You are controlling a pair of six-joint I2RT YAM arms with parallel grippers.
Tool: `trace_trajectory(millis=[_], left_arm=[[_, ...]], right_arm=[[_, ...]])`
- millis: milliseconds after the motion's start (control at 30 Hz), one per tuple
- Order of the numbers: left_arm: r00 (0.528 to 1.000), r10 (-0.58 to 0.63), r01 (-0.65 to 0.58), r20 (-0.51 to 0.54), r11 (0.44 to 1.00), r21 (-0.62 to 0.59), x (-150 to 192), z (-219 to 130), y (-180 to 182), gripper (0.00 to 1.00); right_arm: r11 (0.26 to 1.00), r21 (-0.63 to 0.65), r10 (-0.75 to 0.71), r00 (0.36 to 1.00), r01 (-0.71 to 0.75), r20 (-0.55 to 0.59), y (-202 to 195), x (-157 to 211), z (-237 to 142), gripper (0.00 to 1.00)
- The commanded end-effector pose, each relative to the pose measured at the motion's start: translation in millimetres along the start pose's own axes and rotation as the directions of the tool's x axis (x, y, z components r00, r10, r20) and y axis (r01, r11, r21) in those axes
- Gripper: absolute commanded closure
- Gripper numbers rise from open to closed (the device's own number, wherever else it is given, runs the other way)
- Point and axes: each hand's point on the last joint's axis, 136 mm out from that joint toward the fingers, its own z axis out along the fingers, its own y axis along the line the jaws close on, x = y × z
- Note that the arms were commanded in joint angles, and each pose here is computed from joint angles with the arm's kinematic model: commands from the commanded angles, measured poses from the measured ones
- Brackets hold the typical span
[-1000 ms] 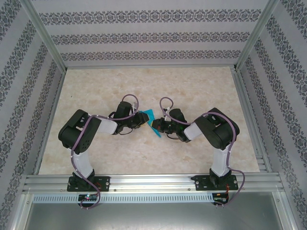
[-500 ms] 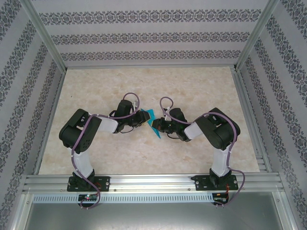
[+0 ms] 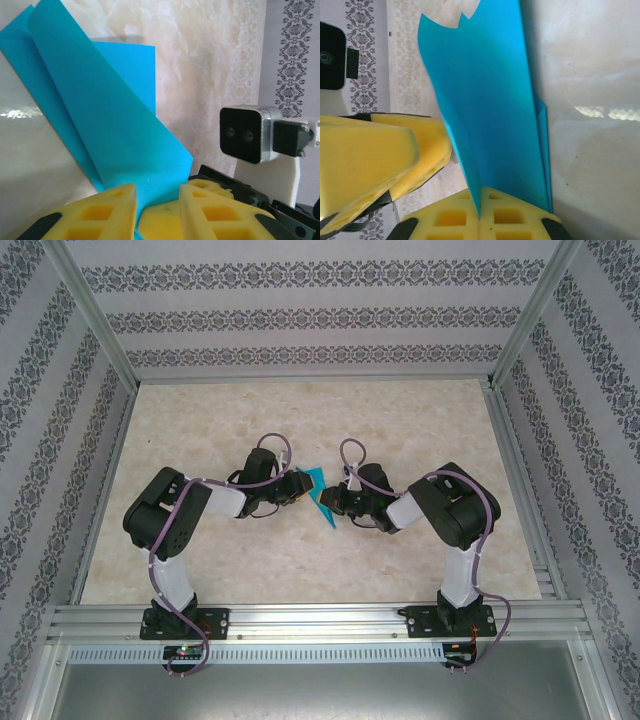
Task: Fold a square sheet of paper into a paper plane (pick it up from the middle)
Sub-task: Fold the wing for the fifth time at the center of the table.
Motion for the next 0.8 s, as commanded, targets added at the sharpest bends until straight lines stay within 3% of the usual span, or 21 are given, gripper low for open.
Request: trace_trajectory(millis=[0,300,767], left_arm=[[0.998,0.065,-0.064,-0.015,0.997,0.052,7,4,-10,0.71],[0.997,0.069,-0.067,-0.038,0.996,0.051,10,14,-10,0.75],[0.999,0.037,-0.038,-0.029,0.998,-0.043,10,18,14,0.81]], right_arm=[[0.997,0.016,0.079,0.996,-0.079,-0.029,-11,5,2,1.0],[0.989,0.056,0.139,0.989,-0.136,-0.042,-20,8,2,1.0],[0.982,0.12,0.155,0.987,-0.149,-0.046,-35,12,1,1.0]])
